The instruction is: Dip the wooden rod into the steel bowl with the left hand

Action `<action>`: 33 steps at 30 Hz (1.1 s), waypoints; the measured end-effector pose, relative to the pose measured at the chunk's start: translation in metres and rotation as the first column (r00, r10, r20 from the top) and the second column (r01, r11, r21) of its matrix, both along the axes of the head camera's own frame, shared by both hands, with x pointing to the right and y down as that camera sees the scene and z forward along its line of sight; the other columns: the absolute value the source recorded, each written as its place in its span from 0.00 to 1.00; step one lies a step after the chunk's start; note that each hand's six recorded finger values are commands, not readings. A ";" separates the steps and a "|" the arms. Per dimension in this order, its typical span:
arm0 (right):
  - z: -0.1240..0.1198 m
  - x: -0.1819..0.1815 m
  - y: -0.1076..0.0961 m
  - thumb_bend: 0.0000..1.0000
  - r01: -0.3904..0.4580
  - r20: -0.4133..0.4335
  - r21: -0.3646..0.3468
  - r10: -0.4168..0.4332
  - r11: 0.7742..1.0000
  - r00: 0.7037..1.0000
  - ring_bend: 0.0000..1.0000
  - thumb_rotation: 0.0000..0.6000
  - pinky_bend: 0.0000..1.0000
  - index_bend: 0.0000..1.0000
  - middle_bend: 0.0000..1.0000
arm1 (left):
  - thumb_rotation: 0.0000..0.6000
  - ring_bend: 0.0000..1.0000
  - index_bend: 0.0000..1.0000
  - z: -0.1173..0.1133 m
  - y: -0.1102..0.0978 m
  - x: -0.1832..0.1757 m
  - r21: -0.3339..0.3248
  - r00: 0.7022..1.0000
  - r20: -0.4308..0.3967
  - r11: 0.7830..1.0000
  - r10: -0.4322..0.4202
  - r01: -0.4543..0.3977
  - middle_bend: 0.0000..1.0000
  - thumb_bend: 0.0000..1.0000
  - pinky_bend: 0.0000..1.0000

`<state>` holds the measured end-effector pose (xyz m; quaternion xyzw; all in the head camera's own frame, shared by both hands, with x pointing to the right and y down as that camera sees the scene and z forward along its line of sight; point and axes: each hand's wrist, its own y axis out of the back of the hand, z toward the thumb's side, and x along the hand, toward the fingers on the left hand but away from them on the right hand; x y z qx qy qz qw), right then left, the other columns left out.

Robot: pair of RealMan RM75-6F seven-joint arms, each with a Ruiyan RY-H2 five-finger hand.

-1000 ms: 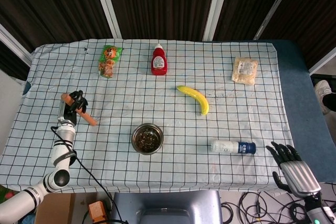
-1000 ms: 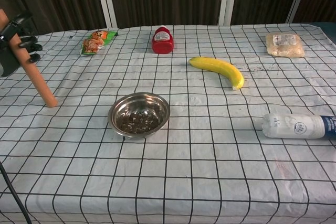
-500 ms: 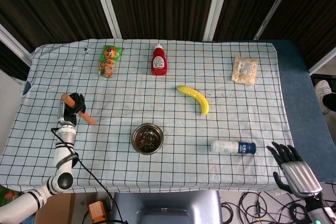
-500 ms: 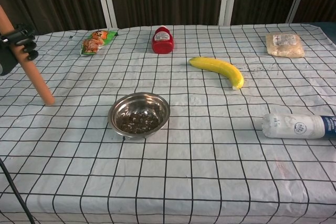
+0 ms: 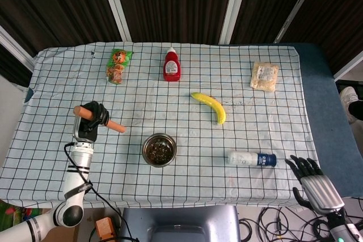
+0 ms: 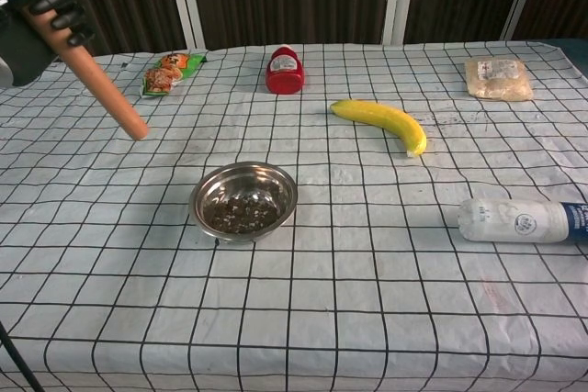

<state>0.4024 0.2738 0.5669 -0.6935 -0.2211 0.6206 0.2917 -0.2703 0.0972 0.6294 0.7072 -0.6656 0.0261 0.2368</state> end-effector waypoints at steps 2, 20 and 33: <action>-0.001 0.000 0.000 0.48 0.000 0.004 0.000 0.000 1.000 1.000 0.00 1.00 0.00 0.00 0.00 | 1.00 0.94 0.95 -0.015 0.005 0.015 0.000 0.998 -0.049 0.999 0.034 -0.034 1.00 1.00 1.00; -0.012 0.000 -0.002 0.48 -0.003 0.050 0.015 0.002 1.000 0.999 0.00 1.00 0.00 0.00 0.00 | 1.00 0.93 0.95 0.000 0.051 0.098 0.037 0.971 0.003 0.970 0.239 -0.239 1.00 1.00 1.00; -0.014 0.003 -0.003 0.48 -0.011 0.048 0.019 0.010 1.000 0.999 0.00 1.00 0.00 0.00 0.00 | 1.00 0.93 0.95 0.046 0.060 0.125 -0.011 0.963 0.026 0.964 0.267 -0.266 1.00 1.00 1.00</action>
